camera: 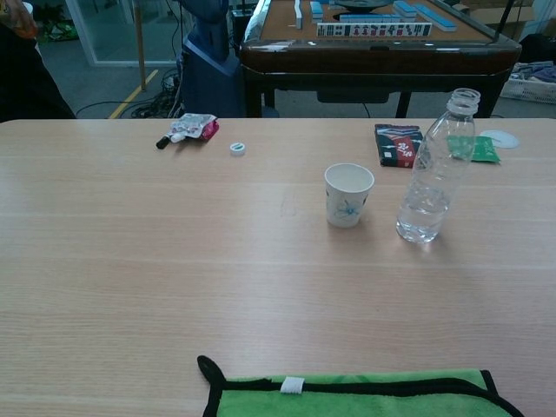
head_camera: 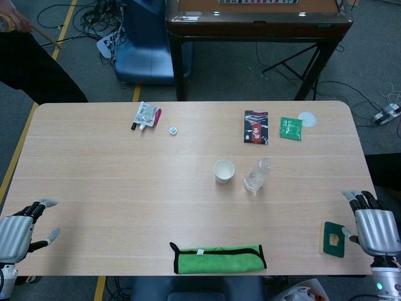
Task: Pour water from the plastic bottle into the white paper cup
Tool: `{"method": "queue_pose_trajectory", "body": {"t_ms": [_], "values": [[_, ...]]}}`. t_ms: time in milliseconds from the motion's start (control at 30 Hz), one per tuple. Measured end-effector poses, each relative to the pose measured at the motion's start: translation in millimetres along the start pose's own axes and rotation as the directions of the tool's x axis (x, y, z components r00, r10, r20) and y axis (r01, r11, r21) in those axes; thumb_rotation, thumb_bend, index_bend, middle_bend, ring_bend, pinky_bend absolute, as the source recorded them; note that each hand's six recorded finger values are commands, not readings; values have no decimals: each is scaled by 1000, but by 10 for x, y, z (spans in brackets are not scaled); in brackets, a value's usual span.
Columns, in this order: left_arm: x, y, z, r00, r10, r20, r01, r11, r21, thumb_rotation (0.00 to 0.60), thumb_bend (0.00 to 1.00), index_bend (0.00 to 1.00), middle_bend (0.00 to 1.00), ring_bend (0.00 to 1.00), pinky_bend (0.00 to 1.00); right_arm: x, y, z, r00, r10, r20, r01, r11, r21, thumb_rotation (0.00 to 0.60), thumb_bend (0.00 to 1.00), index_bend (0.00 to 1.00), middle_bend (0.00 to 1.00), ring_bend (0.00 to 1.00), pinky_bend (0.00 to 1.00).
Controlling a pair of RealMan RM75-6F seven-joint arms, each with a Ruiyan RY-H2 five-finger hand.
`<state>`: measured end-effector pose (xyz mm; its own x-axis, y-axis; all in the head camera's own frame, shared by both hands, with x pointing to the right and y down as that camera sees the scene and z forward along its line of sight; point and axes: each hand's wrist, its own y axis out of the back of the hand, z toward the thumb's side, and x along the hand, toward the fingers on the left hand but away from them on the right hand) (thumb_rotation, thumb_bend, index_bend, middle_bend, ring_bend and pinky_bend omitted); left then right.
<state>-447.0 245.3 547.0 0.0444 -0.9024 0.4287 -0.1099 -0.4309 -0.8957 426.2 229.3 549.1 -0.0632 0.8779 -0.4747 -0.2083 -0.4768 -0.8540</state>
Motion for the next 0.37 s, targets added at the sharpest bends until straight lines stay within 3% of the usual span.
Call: {"method": "queue_pose_trajectory", "body": {"t_ms": [367], "values": [[22,-60,33,1000,-18,11,18,1000,9,600,213,289,293,407,593,27,-29,-45,1000,1,17,-1,1000,26,600,0,214,232,159,336]]}}
